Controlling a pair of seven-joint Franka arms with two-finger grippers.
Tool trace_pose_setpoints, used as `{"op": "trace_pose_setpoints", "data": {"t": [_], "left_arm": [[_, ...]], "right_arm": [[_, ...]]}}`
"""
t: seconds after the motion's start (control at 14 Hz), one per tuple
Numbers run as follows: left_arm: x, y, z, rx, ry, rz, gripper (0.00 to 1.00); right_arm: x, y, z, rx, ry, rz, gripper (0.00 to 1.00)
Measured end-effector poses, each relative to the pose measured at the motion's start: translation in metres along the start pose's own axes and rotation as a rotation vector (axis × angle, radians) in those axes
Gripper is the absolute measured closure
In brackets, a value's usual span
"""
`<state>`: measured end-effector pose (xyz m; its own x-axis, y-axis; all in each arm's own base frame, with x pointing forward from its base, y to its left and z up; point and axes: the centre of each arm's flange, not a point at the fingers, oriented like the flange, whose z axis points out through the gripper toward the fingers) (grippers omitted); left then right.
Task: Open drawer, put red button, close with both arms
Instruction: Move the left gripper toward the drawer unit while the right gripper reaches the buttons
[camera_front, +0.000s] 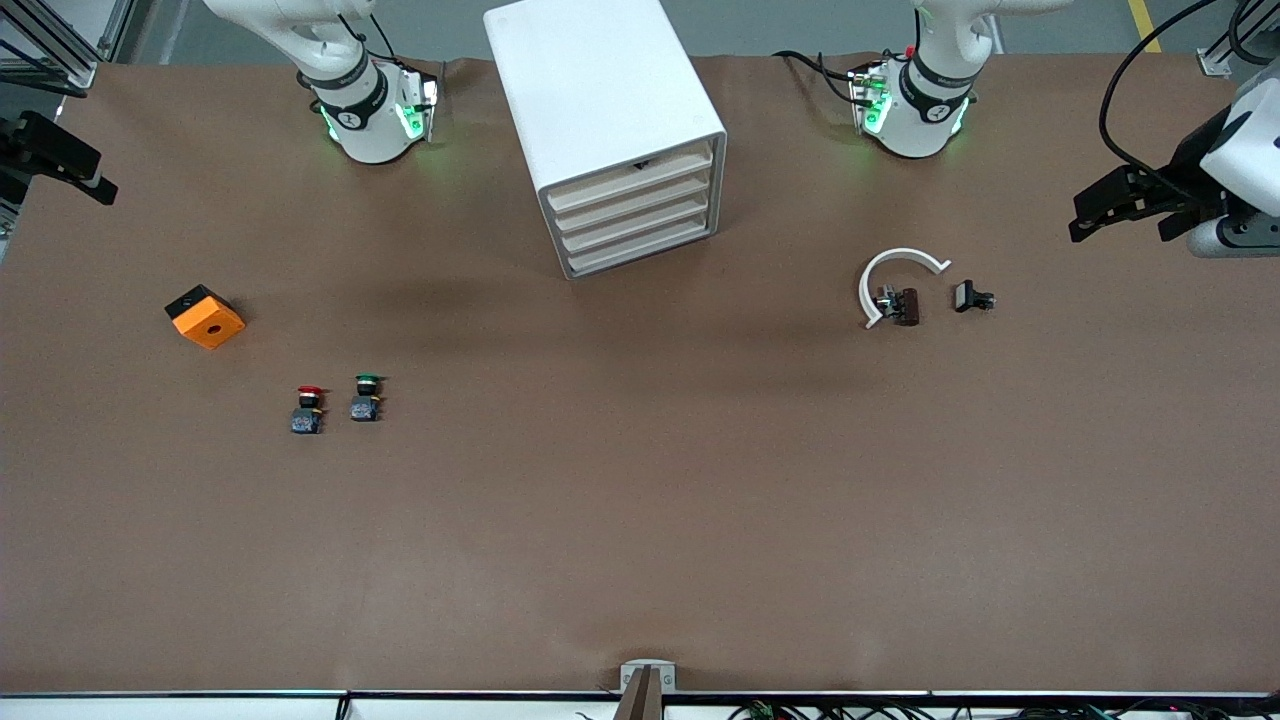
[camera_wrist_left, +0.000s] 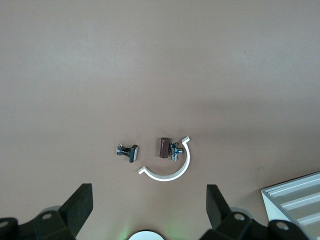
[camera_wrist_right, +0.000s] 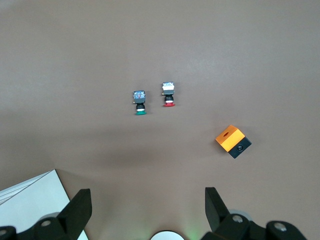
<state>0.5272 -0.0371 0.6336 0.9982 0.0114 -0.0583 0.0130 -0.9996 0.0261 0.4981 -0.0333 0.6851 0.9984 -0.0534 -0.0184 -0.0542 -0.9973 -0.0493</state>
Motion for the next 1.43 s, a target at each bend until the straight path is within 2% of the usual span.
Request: {"op": "trace_pose_setpoints", "data": {"t": [0.5,0.71,1.07,1.29,1.43], "left_arm": [[0.002,0.000,0.004,0.000,-0.009,-0.001,0.00],[0.010,-0.001,0.033,0.005,-0.086,-0.002,0.00],[0.064,0.014,0.159,0.017,-0.271,0.019,0.00],[0.092,0.032,0.234,0.023,-0.312,0.042,0.00],[0.104,0.048,0.270,0.035,-0.316,0.008,0.00]], "right_arm": [[-0.003,0.001,0.002,0.001,-0.030,-0.015,0.00],[-0.004,0.001,0.002,0.001,-0.031,-0.015,0.00],[-0.004,0.003,0.001,0.001,-0.030,-0.012,0.00],[-0.004,0.006,0.001,0.001,-0.028,-0.005,0.00],[0.002,0.007,0.010,0.000,-0.051,-0.003,0.00]]}}
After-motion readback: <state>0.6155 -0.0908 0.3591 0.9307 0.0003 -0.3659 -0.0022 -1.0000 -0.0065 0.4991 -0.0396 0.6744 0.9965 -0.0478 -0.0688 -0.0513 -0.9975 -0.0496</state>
